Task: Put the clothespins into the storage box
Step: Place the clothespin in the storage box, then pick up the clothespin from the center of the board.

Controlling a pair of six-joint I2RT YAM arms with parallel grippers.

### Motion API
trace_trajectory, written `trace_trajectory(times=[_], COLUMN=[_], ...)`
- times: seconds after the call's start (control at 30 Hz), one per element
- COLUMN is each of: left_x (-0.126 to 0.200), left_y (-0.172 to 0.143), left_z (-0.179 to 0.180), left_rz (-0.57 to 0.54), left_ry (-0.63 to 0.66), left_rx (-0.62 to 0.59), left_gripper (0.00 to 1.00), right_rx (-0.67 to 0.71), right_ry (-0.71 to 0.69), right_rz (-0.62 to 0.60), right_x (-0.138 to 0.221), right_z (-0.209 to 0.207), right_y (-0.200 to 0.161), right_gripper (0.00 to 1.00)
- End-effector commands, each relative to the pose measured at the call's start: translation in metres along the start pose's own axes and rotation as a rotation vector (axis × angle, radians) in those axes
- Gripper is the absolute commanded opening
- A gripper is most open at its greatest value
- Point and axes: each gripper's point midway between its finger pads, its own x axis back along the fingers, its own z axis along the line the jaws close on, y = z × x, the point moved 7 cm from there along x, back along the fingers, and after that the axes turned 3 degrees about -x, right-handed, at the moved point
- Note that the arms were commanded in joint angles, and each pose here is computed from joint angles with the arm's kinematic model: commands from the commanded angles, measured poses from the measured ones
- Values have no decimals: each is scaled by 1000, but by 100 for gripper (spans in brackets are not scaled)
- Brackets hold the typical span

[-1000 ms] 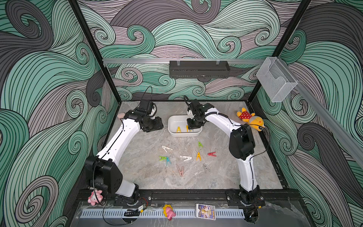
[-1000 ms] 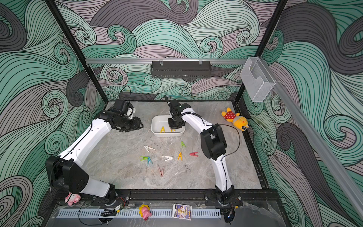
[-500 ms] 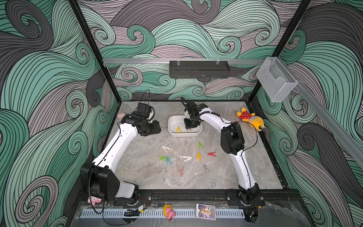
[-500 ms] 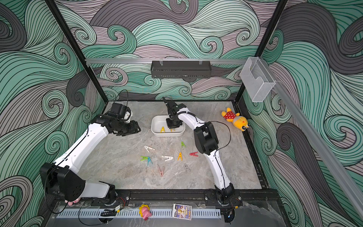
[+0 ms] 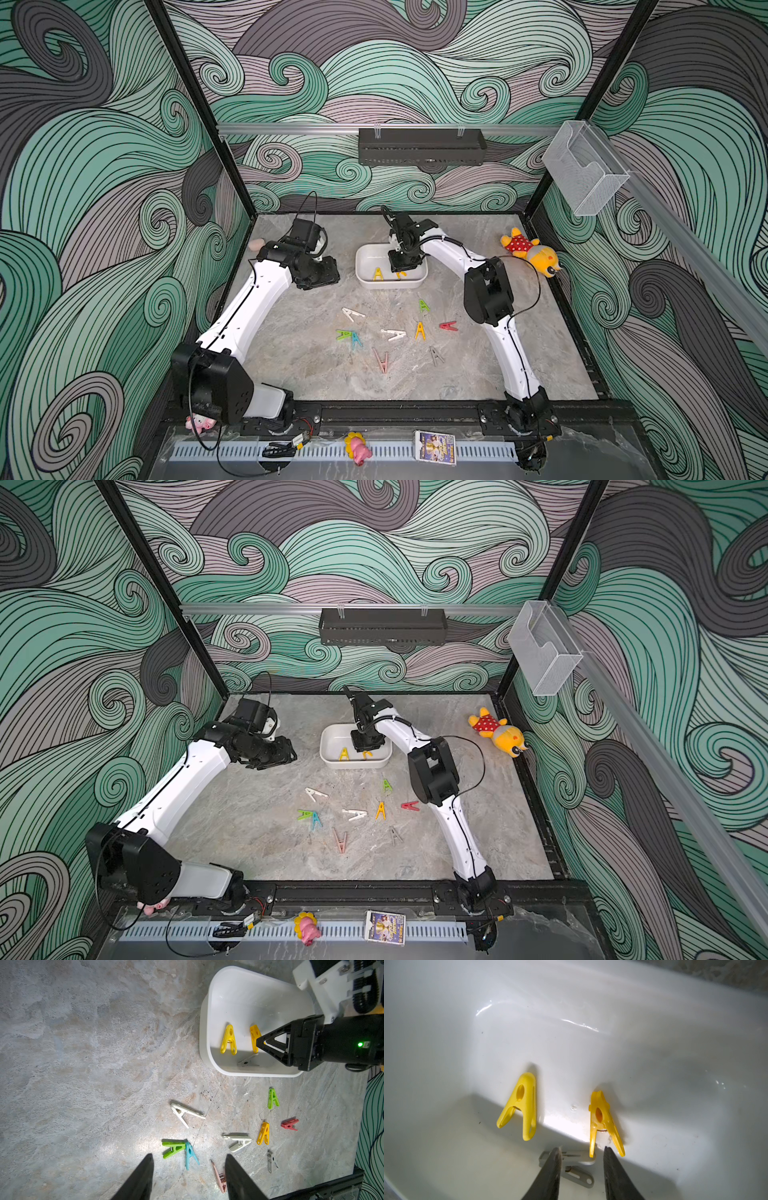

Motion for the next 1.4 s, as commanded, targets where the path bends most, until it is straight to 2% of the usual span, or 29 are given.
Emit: trace_trajectory(times=[0.0,0.13,0.2,0.43,0.53,0.73,0.9,1.1,1.23,1.37], left_x=[-11,-27,-33,-47,-56,-73,-76,-88,-100,-105], left_y=[-2,-12,-21,-58,-74,-99,-100,-96,-97,-94], left_z=[3,3,3,-14,-19,-18,-22,-28,-35,-43], left_rz=[69,155,193,272,308,362,334,448,507,458], left_ry=[9,-12,-10,-27,-28,-5,3,97,101,130], left_rx=[-27,-64,-88,-300,-370,-429,-499,-644,-594,-365], left_gripper=[57,56,56,57,60,60,58,58,55,55], right_rx=[32,46,53,118,125,93,54,41,47,47], right_ry=[-16,12,37,37,22,19,29,33,33,29], right_rz=[-73,-133,-161,-205,-213,-271,-313,-291,-286,-292], right_x=[42,76,93,135,144,164,165,151,150,153], right_z=[3,10,15,30,29,18,9,4,3,-2], right_y=[8,11,11,-20,-41,-78,-101,-113,-113,-115], right_gripper=[41,43,48,51,53,56,57,58,59,59])
